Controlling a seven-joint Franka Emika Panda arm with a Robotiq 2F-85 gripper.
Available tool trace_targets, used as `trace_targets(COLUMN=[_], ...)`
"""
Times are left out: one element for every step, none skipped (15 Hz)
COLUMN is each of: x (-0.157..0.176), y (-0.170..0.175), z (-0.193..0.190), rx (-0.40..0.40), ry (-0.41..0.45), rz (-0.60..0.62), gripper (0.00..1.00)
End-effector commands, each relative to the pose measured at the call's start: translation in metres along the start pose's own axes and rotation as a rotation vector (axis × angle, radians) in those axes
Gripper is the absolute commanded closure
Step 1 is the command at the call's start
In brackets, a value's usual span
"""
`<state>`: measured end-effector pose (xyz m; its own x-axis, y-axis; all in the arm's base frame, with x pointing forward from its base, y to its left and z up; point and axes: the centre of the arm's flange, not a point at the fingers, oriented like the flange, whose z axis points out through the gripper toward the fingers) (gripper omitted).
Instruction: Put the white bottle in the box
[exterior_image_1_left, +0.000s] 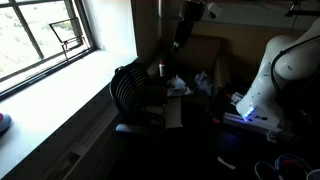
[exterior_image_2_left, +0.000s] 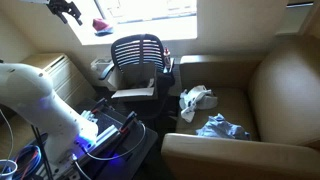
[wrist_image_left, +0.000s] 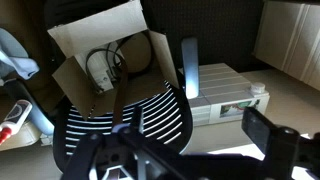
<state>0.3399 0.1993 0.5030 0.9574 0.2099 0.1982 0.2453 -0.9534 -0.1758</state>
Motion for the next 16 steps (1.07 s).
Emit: trace_targets(x=[0.0, 0.0, 0.0, 0.005, 0.011, 0.003, -0.009, -0.026, -0.042, -0.061, -0.079, -0.096, -0.106, -0.102, -0.042, -0.039], y=[0.0, 0.0, 0.0, -0.002, 0.016, 0.05, 0.061, 0.074, 0.087, 0.1, 0.112, 0.124, 0.135, 0.148, 0.12, 0.125], z=[0.0, 0.0, 0.0, 0.01, 0.031, 0.061, 0.069, 0.084, 0.101, 0.115, 0.128, 0.14, 0.145, 0.144, 0.117, 0.118], rx=[0.0, 0.0, 0.0, -0.013, -0.038, -0.045, -0.058, -0.075, -0.091, -0.109, -0.125, -0.137, -0.142, -0.128, -0.122, -0.123], ry=[0.0, 0.0, 0.0, 0.007, 0.019, 0.024, 0.031, 0.029, 0.02, 0.016, 0.013, 0.008, 0.003, -0.008, -0.015, -0.021], rz=[0.0, 0.0, 0.0, 0.012, 0.13, 0.181, 0.237, 0.291, 0.348, 0.404, 0.46, 0.517, 0.575, 0.637, 0.547, 0.563], gripper=[0.0, 0.0, 0.0, 0.0, 0.0, 0.0, 0.0, 0.0, 0.0, 0.0, 0.0, 0.0, 0.0, 0.0, 0.0, 0.0])
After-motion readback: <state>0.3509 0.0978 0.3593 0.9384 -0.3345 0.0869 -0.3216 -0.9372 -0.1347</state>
